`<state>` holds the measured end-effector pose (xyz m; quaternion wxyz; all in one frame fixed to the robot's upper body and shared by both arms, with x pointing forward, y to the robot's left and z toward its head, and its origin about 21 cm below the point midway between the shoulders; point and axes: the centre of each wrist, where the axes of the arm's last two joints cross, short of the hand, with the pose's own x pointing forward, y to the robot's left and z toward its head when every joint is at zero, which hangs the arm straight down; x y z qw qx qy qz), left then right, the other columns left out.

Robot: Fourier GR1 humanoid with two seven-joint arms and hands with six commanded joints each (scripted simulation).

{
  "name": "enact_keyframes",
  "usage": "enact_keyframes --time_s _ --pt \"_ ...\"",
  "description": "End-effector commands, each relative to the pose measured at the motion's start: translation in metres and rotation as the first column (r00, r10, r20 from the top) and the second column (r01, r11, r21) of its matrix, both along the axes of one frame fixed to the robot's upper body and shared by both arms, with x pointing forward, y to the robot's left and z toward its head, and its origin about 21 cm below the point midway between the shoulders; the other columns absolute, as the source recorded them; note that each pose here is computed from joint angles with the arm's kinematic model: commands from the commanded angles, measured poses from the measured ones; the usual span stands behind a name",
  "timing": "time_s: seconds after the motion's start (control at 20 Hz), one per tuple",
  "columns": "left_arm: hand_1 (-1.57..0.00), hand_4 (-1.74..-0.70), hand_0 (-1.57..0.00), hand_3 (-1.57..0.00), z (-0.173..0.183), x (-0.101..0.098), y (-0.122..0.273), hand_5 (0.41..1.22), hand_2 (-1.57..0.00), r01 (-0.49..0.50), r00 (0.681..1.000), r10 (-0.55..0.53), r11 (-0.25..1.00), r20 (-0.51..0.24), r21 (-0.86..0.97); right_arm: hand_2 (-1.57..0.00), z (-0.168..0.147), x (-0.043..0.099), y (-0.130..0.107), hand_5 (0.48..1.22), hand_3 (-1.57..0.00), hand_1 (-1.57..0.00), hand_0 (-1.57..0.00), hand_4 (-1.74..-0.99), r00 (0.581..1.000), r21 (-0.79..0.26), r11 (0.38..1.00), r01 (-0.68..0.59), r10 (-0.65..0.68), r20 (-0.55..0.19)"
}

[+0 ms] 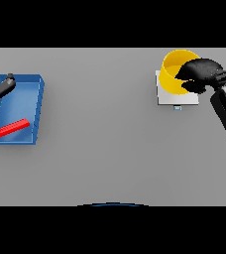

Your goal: Pick up the red beaker and tilt it to pour out 1 green nut into yellow bowl. Pick up the yellow bowl and place it on the metallic measuring scale.

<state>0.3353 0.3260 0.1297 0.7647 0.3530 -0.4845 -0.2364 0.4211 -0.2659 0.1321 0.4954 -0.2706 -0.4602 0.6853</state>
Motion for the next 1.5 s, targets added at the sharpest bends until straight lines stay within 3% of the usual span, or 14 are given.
enact_keyframes --time_s 0.0,0.35,0.6,0.7,0.75,0.8,0.9,1.05,1.2,1.45 --pt "0.0 -0.82 0.0 0.0 0.002 -0.002 0.002 0.759 0.0 0.0 1.0 0.0 1.0 0.007 -0.003 -1.57 -0.005 0.002 -0.002 1.221 -1.25 -1.57 -1.57 -1.722 1.0 -0.013 1.0 0.024 -0.024 -0.001" --pt "0.0 -0.8 0.0 0.0 -0.001 0.002 -0.001 0.733 0.0 0.01 1.0 -0.01 1.0 -0.001 0.002 -1.56 -0.034 0.012 -0.005 1.221 -1.48 -1.52 -1.57 -1.727 0.998 -0.005 0.998 0.067 -0.067 -0.007" --pt "0.0 -0.81 0.0 0.0 0.001 0.003 0.0 0.734 0.0 0.009 1.0 -0.009 1.0 0.002 -0.003 -1.57 -0.046 0.015 -0.009 1.221 -1.48 -1.42 -1.55 -1.721 0.997 0.001 0.997 0.078 -0.078 -0.026" --pt "0.0 -0.81 0.0 0.0 -0.001 0.004 0.0 0.74 0.0 0.013 1.0 -0.013 1.0 0.001 -0.003 -1.57 -0.043 0.017 -0.009 1.221 -1.17 -1.41 -1.54 -1.728 0.995 0.012 0.996 0.091 -0.091 -0.041" --pt "0.0 -0.81 0.0 0.0 -0.001 0.005 0.001 0.745 0.0 0.003 1.0 -0.003 1.0 -0.002 -0.004 -1.5 -0.043 0.018 -0.008 1.221 -1.02 -1.44 -1.54 -1.659 0.994 0.014 0.996 0.09 -0.089 -0.057" --pt "0.0 -0.81 0.0 0.0 -0.003 0.004 -0.001 0.745 0.0 0.011 1.0 -0.011 1.0 -0.009 -0.002 -1.35 -0.043 0.02 -0.009 1.134 -0.91 -1.35 -1.52 -1.596 0.992 0.015 0.994 0.109 -0.108 -0.065" --pt "0.0 -0.81 0.0 0.0 -0.003 0.007 -0.003 0.744 0.0 0.006 1.0 -0.006 1.0 -0.006 -0.005 -0.95 -0.046 0.019 -0.012 0.983 -0.76 -0.87 -0.98 -1.504 0.991 0.024 0.994 0.11 -0.108 -0.08" --pt "0.0 -0.81 0.0 0.0 0.001 0.008 -0.004 0.74 0.0 0.012 1.0 -0.012 1.0 -0.013 0.001 -0.6 -0.046 0.021 -0.014 0.851 -0.64 -0.44 -0.5 -1.425 0.989 0.009 0.993 0.114 -0.113 -0.098" --pt "0.0 -0.81 0.0 0.0 -0.002 0.011 -0.001 0.739 0.0 0.007 1.0 -0.007 1.0 -0.015 -0.005 -0.39 -0.046 0.022 -0.013 0.78 -0.54 -0.23 -0.25 -1.385 0.991 0.01 0.996 0.091 -0.089 -0.104" --pt "0.0 -0.82 0.0 0.0 -0.002 0.013 -0.005 0.733 0.0 -0.002 1.0 0.002 1.0 -0.014 -0.008 -0.17 -0.045 0.025 -0.009 0.737 -0.39 -0.07 -0.08 -1.325 0.991 -0.017 0.998 0.066 -0.067 -0.113"
